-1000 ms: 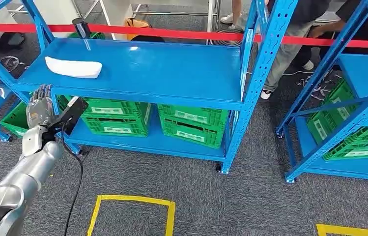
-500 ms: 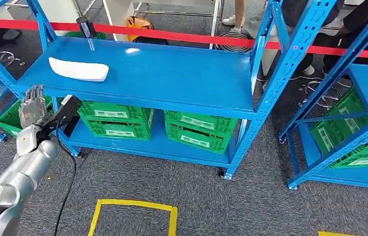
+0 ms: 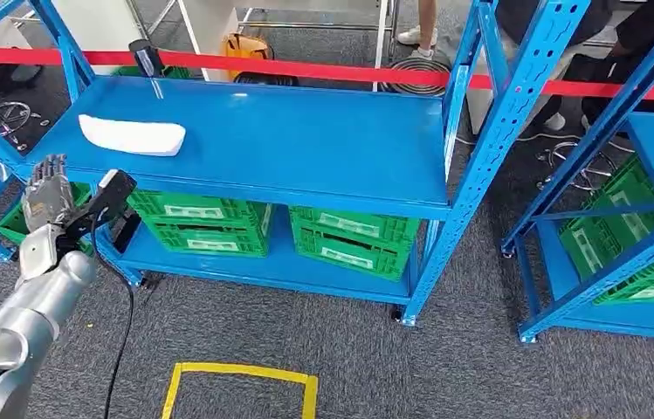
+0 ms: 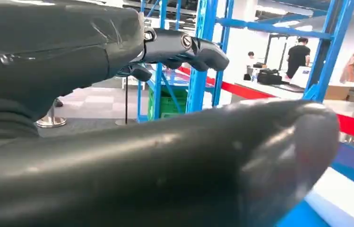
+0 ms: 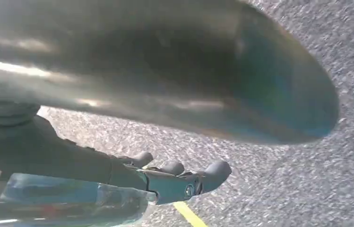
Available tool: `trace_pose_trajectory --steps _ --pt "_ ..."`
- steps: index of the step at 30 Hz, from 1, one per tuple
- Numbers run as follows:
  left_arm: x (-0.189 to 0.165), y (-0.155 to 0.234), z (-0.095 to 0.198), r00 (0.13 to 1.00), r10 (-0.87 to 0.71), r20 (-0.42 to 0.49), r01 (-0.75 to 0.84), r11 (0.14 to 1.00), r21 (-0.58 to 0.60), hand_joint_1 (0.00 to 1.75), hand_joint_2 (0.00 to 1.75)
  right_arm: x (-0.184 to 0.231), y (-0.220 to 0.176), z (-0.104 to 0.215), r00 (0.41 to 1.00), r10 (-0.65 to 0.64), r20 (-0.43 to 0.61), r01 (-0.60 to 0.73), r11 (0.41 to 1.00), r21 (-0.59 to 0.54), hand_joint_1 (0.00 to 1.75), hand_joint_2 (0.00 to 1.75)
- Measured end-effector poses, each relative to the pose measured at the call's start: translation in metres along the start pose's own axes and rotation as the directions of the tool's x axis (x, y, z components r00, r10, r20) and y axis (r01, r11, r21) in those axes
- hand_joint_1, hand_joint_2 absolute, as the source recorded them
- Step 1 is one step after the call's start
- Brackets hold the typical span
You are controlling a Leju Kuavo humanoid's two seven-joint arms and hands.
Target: Take the parts from the cabinet and place them on the table.
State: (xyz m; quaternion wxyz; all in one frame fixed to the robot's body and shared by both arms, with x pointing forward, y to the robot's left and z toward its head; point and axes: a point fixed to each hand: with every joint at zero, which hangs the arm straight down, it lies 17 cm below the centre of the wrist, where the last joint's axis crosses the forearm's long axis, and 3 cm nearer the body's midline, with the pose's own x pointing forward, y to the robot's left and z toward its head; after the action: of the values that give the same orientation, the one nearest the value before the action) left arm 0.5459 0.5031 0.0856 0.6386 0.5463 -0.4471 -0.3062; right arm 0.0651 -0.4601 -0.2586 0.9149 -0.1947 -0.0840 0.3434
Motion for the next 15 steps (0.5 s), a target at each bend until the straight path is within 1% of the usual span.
trace_pose_trajectory --steps 3,6,10,13,15 --pt "-0.005 -0.003 0.002 1.000 -0.005 -0.007 0.005 1.000 -0.007 0.00 0.00 0.002 0.002 0.000 1.000 0.000 -0.001 0.000 1.000 0.005 0.00 0.00" --pt "-0.008 0.003 -0.001 1.000 -0.014 -0.009 0.014 1.000 0.004 0.00 0.00 0.005 0.002 0.000 1.000 -0.009 0.000 0.009 1.000 0.006 0.00 0.00" --pt "-0.007 0.009 -0.005 1.000 -0.027 -0.003 0.027 1.000 0.013 0.00 0.00 0.004 0.001 0.000 1.000 -0.009 -0.001 0.009 1.000 0.004 0.00 0.00" --pt "0.002 0.017 -0.010 1.000 -0.028 0.009 0.028 0.999 0.024 0.00 0.00 0.005 -0.003 0.000 1.000 -0.014 0.001 0.014 1.000 -0.004 0.00 0.00" --pt "0.006 0.016 -0.010 0.999 -0.035 0.018 0.034 0.999 0.024 0.00 0.00 0.005 -0.003 0.000 1.000 -0.012 0.002 0.012 1.000 -0.003 0.00 0.00"
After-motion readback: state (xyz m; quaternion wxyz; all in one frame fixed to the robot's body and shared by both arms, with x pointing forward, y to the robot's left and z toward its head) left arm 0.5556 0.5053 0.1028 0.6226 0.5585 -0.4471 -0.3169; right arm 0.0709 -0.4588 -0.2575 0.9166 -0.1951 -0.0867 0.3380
